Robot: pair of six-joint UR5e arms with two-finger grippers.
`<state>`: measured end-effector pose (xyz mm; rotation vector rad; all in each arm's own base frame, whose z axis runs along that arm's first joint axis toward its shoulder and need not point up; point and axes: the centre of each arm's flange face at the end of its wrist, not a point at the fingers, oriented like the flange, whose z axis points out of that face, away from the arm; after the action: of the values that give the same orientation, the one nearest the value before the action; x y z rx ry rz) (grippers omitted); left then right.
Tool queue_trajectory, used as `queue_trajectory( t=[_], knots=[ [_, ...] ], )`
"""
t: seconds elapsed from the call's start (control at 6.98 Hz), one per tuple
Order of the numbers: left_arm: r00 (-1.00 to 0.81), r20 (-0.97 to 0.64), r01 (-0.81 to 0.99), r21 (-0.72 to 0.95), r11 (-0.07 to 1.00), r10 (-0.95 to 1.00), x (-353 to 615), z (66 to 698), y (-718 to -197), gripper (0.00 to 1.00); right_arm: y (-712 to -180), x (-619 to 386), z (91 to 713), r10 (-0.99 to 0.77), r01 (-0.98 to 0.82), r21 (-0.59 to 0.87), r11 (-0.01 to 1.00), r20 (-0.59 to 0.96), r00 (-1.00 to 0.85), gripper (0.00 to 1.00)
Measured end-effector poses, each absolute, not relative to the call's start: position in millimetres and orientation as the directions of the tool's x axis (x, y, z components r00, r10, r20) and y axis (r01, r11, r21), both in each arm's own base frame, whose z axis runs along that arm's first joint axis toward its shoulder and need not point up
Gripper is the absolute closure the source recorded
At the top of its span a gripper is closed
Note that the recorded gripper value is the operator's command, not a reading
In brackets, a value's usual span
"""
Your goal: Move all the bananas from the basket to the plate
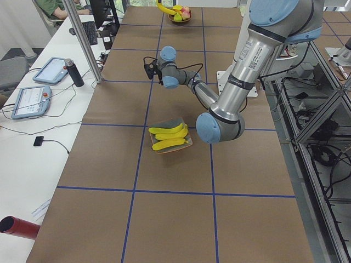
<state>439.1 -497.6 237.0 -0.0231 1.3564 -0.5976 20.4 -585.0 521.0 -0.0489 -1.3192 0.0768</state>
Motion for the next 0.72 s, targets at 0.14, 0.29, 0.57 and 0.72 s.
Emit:
queue_trajectory(
  t=[0.14, 0.29, 0.57, 0.72],
  knots=[
    [0.059, -0.920, 0.368, -0.341, 0.865, -0.388, 442.1, 228.6, -492.0, 0.00, -594.7, -10.9, 485.4, 0.109, 0.015, -0.115, 0.993, 0.974, 0.200, 1.00],
    [0.031, -0.933, 0.341, -0.328, 0.881, -0.360, 448.6, 216.4, -483.3, 0.00, -602.9, -39.8, 453.5, 0.123, 0.064, -0.135, 0.989, 0.980, 0.159, 1.00],
    [-0.043, -0.954, 0.270, -0.297, 0.916, -0.296, 467.6, 167.1, -459.7, 0.00, -605.2, -105.3, 394.1, 0.088, 0.177, -0.109, 0.978, 0.989, 0.121, 1.00],
    [-0.081, -0.955, 0.237, -0.295, 0.926, -0.284, 474.3, 139.8, -447.6, 0.00, -596.2, -133.8, 369.9, 0.046, 0.225, -0.070, 0.972, 0.993, 0.111, 1.00]
  ],
)
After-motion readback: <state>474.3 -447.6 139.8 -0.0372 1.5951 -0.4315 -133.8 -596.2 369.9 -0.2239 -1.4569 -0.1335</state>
